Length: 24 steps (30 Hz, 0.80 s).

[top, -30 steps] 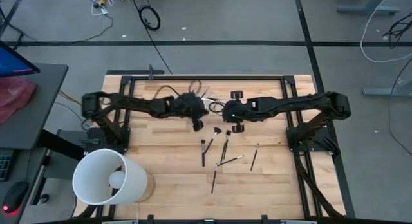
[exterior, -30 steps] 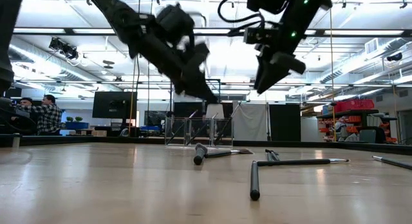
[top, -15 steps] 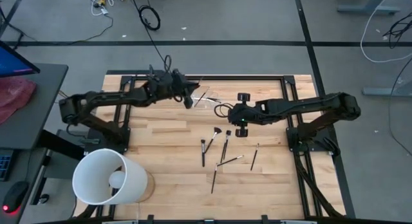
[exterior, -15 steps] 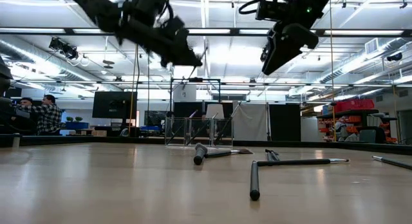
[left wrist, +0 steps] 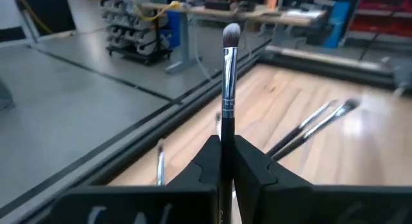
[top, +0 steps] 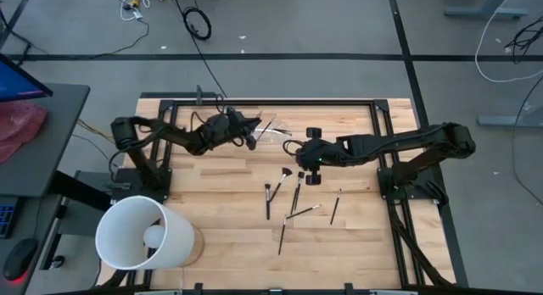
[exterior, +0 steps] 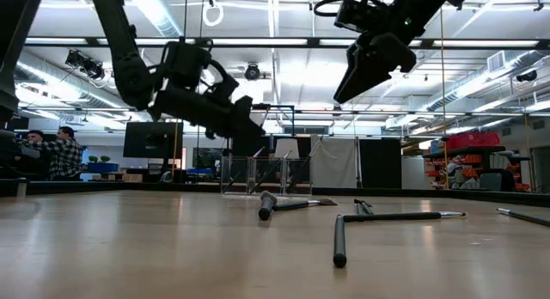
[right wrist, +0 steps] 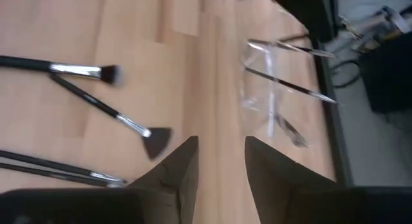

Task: Put items in baskets/containers
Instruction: Put the black eyeshadow brush into the transparent organizer

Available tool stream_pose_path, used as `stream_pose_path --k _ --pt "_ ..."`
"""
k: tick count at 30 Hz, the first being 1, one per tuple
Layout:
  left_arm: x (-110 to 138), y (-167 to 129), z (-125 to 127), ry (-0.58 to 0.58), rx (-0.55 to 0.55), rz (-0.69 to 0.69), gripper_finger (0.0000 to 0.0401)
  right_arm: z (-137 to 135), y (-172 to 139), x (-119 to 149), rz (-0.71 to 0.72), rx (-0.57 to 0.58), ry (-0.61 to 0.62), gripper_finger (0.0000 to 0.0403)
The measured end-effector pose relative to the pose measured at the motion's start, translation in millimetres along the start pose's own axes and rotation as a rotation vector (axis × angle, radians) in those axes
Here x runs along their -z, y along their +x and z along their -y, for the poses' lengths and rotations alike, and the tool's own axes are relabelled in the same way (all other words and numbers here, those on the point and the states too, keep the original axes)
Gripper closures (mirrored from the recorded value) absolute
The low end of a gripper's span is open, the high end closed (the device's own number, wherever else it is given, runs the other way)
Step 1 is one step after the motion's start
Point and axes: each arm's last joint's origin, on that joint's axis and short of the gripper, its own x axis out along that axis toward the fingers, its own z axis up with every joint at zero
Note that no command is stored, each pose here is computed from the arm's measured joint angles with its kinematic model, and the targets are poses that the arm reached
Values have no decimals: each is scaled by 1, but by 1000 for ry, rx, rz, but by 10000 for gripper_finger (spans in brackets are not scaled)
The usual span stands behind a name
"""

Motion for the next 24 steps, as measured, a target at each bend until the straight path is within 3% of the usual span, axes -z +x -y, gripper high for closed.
stream_pose_path --k 6,12,18,24 --pt "12 8 -6 8 -77 -24 377 -4 6 7 4 -12 17 275" --pt "6 8 -3 -7 -2 31 375 -4 6 8 2 -12 18 275" --pt "20 8 -4 14 -25 -107 336 -4 6 7 5 -11 35 276" --pt "18 8 -5 22 -69 -89 288 -4 6 6 14 -11 155 276"
